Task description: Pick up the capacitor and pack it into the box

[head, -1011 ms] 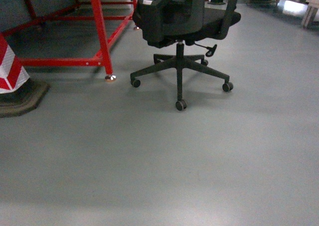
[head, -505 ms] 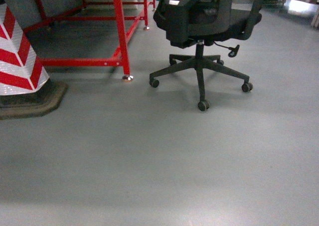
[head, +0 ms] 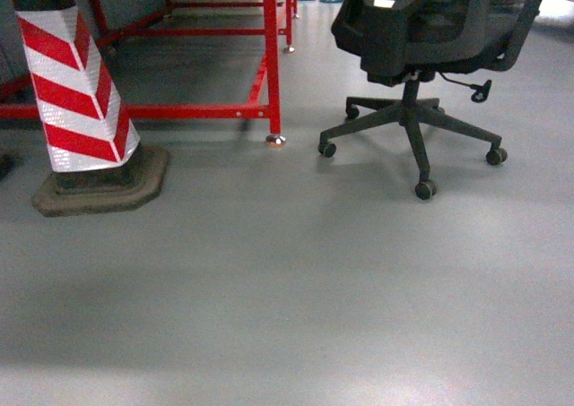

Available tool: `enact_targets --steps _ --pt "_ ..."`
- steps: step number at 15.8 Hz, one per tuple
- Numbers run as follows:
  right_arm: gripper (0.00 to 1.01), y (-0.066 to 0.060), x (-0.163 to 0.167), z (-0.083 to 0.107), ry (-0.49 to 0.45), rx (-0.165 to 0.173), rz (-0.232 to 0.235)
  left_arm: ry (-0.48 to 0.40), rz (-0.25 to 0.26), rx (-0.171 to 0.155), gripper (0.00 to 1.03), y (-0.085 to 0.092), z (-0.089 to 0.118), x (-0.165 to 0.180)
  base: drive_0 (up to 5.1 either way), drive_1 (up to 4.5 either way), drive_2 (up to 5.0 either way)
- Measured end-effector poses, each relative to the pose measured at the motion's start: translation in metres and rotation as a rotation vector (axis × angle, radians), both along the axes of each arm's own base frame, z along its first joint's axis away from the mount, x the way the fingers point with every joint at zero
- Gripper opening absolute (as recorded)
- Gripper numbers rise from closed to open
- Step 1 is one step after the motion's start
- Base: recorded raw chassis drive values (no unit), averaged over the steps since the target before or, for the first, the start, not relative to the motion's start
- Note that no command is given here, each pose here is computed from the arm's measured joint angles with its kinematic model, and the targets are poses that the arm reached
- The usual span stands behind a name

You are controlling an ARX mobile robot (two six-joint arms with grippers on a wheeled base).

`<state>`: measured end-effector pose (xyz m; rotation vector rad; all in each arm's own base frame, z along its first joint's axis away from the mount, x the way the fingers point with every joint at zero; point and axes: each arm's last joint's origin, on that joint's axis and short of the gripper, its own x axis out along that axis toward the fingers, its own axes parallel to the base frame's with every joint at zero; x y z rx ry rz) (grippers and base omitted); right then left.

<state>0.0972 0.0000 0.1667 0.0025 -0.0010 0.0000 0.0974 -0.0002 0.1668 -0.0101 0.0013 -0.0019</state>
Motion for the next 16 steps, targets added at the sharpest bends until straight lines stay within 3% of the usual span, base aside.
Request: enact_targets --steps 16 --pt "0.98 0.0 0.0 0.0004 -0.003 0.0 0.0 -0.002 0.0 0.0 0.44 0.0 0.0002 0.0 -5.1 2.36 2.4"
